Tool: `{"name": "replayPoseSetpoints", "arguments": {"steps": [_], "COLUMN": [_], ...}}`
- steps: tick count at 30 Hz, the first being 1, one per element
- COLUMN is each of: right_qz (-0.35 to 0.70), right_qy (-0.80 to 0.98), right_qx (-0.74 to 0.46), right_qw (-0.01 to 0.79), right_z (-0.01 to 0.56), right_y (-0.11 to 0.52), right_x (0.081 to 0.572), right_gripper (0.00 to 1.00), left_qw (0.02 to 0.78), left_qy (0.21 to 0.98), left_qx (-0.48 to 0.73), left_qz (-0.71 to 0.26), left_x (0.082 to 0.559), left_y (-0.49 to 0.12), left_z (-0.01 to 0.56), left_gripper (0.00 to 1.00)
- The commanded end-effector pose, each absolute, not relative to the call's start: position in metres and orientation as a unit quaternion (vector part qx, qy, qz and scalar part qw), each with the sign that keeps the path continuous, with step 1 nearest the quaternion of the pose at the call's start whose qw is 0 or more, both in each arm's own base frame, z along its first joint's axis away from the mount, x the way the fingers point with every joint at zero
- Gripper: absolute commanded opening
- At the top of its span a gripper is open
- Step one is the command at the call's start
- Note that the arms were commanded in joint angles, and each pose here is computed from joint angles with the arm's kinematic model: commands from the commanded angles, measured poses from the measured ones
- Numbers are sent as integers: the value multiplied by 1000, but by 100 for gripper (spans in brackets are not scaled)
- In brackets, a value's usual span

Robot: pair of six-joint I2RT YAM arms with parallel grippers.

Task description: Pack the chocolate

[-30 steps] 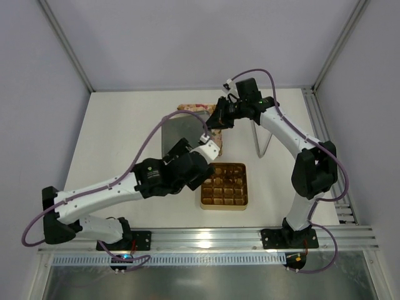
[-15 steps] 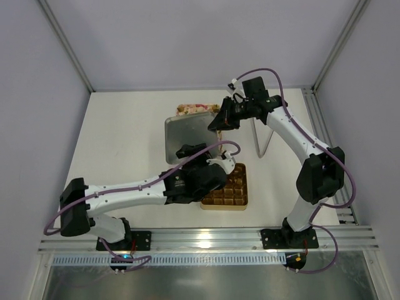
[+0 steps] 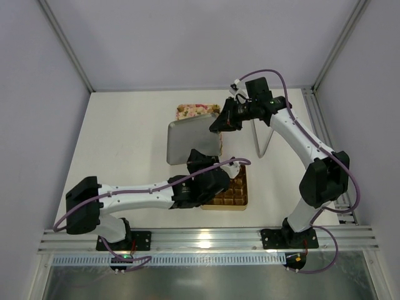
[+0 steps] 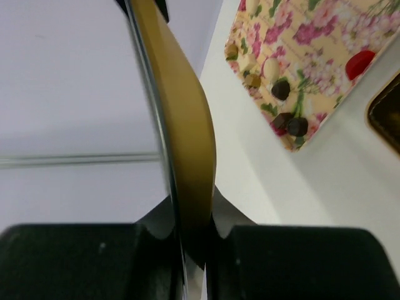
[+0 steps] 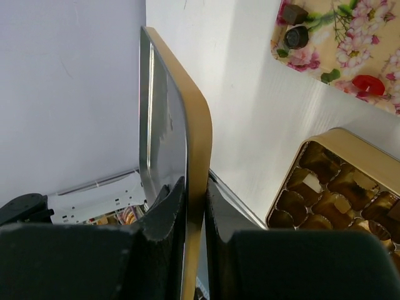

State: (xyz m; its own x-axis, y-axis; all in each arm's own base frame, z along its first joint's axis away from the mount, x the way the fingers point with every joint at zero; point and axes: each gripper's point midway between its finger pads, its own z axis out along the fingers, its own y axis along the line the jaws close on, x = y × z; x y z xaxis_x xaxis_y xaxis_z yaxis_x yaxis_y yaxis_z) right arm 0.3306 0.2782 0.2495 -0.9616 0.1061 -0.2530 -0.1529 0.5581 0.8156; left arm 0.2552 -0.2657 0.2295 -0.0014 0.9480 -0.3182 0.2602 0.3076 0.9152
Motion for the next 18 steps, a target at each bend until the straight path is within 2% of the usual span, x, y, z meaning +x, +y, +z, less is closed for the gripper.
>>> {"name": "replayPoseSetpoints", "arguments": {"steps": [1, 2, 5, 6, 9, 15, 18], "right_qz": [486, 484, 472, 466, 415, 324, 307], "right_qy": [857, 857, 860, 861, 872, 857, 836], "right_qx": [-42, -44, -45, -43, -28, 63, 119], "right_qw": [168, 172, 188, 198, 258, 396, 439], "right_z": [277, 278, 279, 280, 285, 315, 325], "right_y": [276, 275, 272, 269, 247, 176, 139], "right_x": [320, 321, 323, 327, 344, 376, 381], "right_gripper": [15, 18, 37, 50, 69, 85, 88], "left_qw": [550, 552, 565, 571, 568, 560, 534], "left_qy": [624, 624, 626, 628, 663, 711, 734], "left_qx": [439, 440, 435, 432, 433, 422, 419], "left_qz": [339, 335, 317, 306, 225, 62, -28], "left_x": [260, 260, 260, 259, 250, 228, 210], "left_y": [-271, -273, -279, -281, -291, -318, -332], "left_z": [251, 252, 262, 267, 272, 297, 299], "left_gripper": [0, 0, 0, 0, 0, 0, 0]}}
